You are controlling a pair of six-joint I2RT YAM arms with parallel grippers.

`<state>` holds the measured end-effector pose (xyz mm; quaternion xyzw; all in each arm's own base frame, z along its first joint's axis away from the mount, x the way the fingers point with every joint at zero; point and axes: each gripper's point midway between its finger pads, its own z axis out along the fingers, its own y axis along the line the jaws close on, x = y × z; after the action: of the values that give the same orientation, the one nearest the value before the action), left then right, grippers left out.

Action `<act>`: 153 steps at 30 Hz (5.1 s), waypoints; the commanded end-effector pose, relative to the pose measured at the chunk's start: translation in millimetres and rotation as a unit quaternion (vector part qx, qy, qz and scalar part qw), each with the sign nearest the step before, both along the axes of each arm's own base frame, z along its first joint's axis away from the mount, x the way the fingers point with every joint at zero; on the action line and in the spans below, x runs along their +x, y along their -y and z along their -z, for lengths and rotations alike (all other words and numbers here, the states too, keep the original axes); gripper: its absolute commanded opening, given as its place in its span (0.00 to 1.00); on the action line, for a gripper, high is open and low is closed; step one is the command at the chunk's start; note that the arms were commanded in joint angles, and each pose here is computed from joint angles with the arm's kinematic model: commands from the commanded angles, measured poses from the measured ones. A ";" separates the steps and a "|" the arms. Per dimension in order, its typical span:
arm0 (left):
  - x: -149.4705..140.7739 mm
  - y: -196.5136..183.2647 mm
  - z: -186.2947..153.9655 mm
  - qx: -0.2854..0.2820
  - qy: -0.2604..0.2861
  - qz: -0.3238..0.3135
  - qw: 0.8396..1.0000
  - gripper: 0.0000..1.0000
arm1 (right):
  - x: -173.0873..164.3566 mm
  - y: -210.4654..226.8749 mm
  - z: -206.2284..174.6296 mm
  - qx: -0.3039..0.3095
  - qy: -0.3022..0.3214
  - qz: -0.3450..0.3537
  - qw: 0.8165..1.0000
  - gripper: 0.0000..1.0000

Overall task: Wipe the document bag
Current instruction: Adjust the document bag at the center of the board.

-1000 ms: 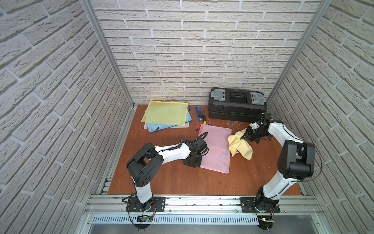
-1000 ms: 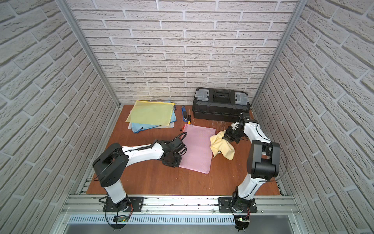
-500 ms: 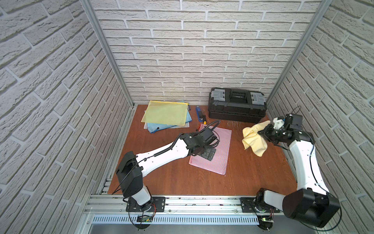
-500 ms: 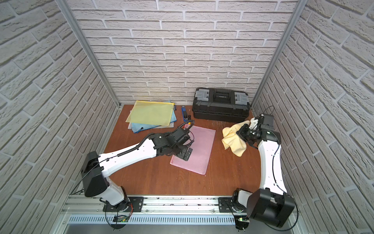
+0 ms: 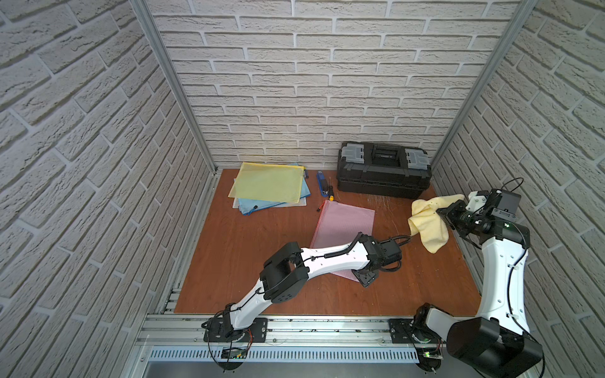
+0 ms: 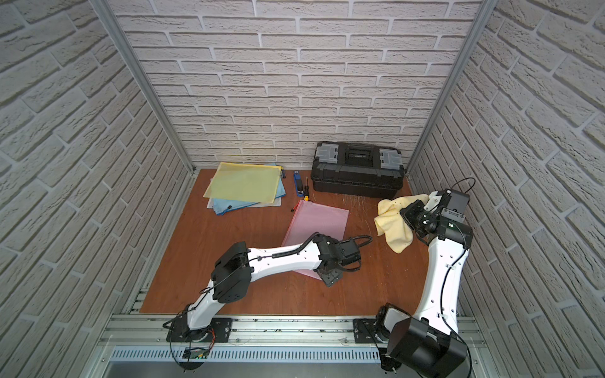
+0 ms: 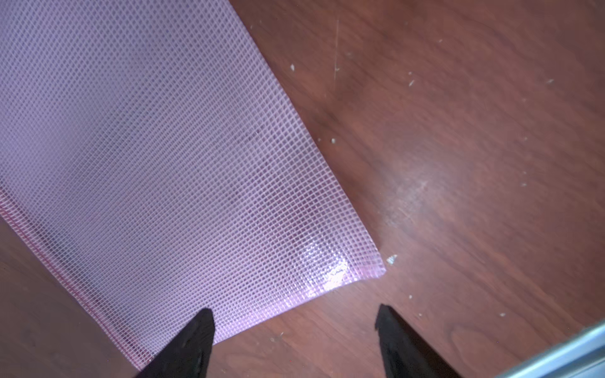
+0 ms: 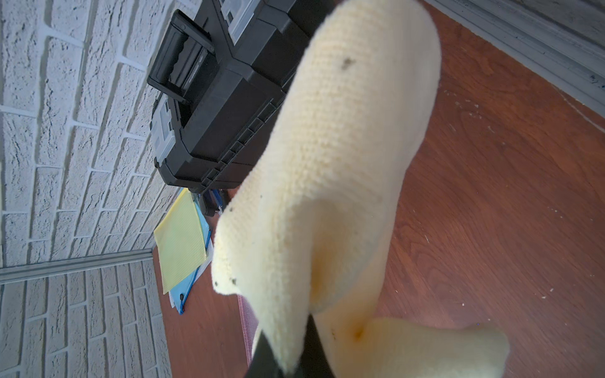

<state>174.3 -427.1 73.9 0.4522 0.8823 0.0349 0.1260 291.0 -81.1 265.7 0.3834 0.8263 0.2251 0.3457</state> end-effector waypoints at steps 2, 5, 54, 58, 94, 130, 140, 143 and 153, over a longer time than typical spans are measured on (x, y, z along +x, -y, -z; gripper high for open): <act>-3.8 7.1 -10.2 -0.011 -0.029 -0.004 1.000 0.79 | -0.2 -2.8 -4.7 -0.008 0.021 -0.012 1.000 0.02; -6.9 11.1 -2.5 -0.003 -0.044 -0.009 0.999 0.80 | -2.5 -2.4 -1.1 -0.012 0.018 -0.014 1.000 0.02; 1.5 7.8 62.1 0.084 -0.050 -0.025 0.995 0.29 | -9.4 -8.4 -2.2 -0.015 0.023 -0.028 0.999 0.02; 4.3 4.3 62.0 0.090 -0.040 -0.030 0.995 0.65 | -10.2 -8.9 -1.8 -0.014 0.022 -0.028 0.999 0.02; 35.2 -37.6 89.2 0.186 0.082 -0.053 0.978 0.00 | -11.5 -14.8 -10.4 -0.007 0.035 -0.035 0.999 0.02; 74.2 -64.8 -159.6 -0.350 -0.082 -0.189 0.914 0.00 | 9.6 -13.1 -26.0 0.026 0.088 -0.037 0.995 0.02; 17.3 -116.9 -28.2 -0.253 -0.151 -0.231 0.927 0.00 | 6.1 -36.9 -1.8 0.056 0.061 -0.082 0.993 0.02; 14.7 -133.3 -12.0 -0.224 -0.140 -0.243 0.933 0.44 | 7.4 -55.1 15.1 0.057 0.034 -0.109 0.992 0.02; 21.2 -152.0 -20.2 -0.203 -0.090 -0.215 0.951 0.68 | -34.3 -188.6 132.0 0.071 -0.153 -0.323 0.931 0.02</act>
<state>192.7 -273.3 70.9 0.2027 0.9649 -0.1386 0.0926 273.1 89.0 151.3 0.1884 0.9142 0.3345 0.1296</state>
